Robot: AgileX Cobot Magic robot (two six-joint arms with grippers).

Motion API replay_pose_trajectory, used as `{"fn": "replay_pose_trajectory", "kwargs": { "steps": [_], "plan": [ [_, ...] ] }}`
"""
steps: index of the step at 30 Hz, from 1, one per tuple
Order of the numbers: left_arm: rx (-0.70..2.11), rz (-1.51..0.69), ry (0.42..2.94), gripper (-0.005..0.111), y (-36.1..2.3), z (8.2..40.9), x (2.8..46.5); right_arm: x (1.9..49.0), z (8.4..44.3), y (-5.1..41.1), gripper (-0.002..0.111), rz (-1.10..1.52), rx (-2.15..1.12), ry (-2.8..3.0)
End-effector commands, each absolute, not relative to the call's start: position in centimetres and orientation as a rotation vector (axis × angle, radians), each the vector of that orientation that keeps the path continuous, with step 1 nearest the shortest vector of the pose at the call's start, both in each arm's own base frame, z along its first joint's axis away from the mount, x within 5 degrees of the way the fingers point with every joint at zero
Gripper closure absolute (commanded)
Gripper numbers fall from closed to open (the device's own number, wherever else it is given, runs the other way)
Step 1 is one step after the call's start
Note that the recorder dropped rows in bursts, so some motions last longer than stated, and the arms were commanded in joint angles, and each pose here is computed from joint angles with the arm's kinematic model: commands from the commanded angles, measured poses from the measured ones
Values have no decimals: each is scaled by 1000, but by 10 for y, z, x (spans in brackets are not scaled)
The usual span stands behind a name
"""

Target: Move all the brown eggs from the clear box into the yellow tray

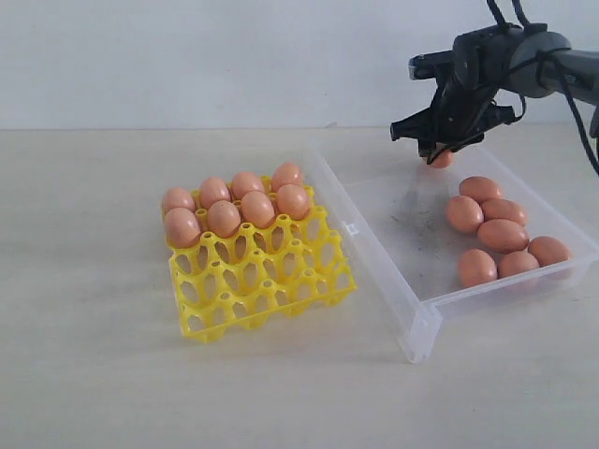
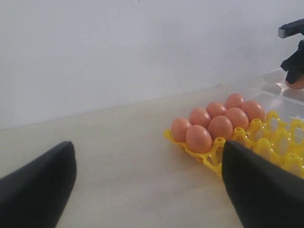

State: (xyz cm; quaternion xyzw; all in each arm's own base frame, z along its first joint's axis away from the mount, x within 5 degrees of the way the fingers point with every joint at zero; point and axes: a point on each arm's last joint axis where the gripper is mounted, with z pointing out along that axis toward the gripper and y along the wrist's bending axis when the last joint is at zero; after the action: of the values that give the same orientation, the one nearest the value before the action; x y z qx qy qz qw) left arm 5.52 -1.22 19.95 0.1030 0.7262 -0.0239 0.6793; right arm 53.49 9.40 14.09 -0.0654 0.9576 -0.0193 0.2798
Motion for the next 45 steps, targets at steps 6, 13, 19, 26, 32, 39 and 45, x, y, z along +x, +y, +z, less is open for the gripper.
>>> {"fn": "replay_pose_trajectory", "kwargs": {
  "steps": [6, 13, 19, 26, 32, 39, 45],
  "plan": [
    [225, -70, 1631, 29, -13, 198, 55, 531, 120, 106, 108, 134, -260, 2513],
    [225, -70, 1631, 29, -13, 198, 55, 538, 147, 108, 90, 146, -244, 2511],
    [225, -70, 1631, 29, -13, 198, 55, 539, 148, 107, 66, 133, -241, 2498],
    [225, -70, 1631, 29, -13, 198, 55, 540, 150, 107, 52, 123, -239, 2477],
    [225, -70, 1631, 29, -13, 198, 55, 542, 147, 105, 52, 91, -259, 2471],
    [225, -70, 1631, 29, -13, 198, 55, 546, 122, 105, 52, 79, -271, 2470],
    [225, -70, 1631, 29, -13, 198, 55, 551, 120, 106, 65, 68, -290, 2409]
  ]
}}
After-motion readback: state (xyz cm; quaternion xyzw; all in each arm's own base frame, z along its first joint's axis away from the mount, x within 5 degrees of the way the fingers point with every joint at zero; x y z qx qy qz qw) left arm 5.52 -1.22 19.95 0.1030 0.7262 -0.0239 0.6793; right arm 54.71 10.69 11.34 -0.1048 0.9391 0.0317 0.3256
